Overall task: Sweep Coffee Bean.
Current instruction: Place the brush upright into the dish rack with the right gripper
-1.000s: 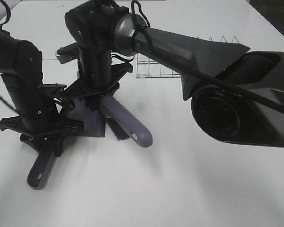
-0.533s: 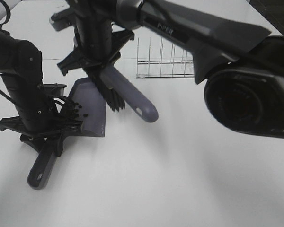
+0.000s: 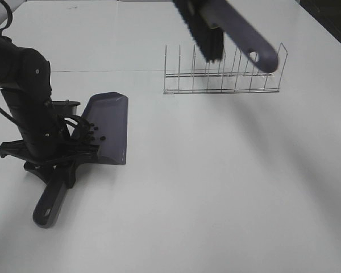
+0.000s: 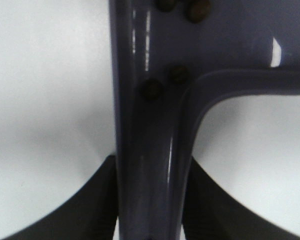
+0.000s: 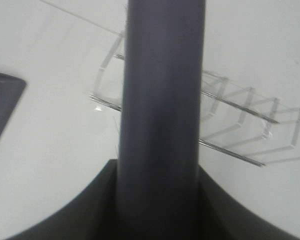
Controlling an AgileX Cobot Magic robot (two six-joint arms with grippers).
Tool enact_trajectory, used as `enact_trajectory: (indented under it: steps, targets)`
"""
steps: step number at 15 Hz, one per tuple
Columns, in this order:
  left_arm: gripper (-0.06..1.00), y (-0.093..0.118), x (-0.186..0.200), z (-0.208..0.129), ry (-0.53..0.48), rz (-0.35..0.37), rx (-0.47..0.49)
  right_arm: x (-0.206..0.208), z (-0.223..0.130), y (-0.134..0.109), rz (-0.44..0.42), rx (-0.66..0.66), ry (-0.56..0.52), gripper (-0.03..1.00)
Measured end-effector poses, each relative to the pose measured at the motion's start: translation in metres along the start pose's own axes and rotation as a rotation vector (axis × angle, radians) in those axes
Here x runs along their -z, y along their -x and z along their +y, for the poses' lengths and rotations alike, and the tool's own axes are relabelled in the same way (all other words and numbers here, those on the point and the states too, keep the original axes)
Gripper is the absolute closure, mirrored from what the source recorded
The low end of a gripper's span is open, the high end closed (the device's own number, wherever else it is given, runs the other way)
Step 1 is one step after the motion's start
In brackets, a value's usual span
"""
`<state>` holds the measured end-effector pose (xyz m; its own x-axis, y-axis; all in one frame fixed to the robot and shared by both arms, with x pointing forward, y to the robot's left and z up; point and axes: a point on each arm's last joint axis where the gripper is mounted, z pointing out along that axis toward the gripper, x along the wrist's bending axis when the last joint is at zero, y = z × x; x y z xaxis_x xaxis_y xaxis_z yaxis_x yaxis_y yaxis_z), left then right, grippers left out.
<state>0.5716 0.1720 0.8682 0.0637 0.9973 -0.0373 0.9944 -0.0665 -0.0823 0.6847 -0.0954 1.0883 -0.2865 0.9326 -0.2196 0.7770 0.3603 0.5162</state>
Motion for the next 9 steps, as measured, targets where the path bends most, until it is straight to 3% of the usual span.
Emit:
enact_trajectory:
  steps: [1,3,4,6,9]
  targets:
    - [0.6,0.0,0.0,0.0,0.0,0.0,0.0,0.002,-0.004,0.013,-0.013,-0.02,-0.016,0.67]
    - [0.6,0.0,0.0,0.0,-0.001,0.0,0.0,0.001,-0.025,0.068,-0.042,-0.148,-0.1,0.67]
    - [0.6,0.0,0.0,0.0,-0.001,0.0,0.0,-0.003,-0.037,0.083,-0.029,-0.194,-0.144,0.67]
    - [0.6,0.0,0.0,0.0,-0.001,0.0,0.0,-0.019,-0.057,0.089,-0.004,-0.227,-0.24,0.67]
    - [0.6,0.0,0.0,0.0,-0.001,0.0,0.001,-0.049,-0.083,0.079,0.003,-0.241,-0.368,0.67]
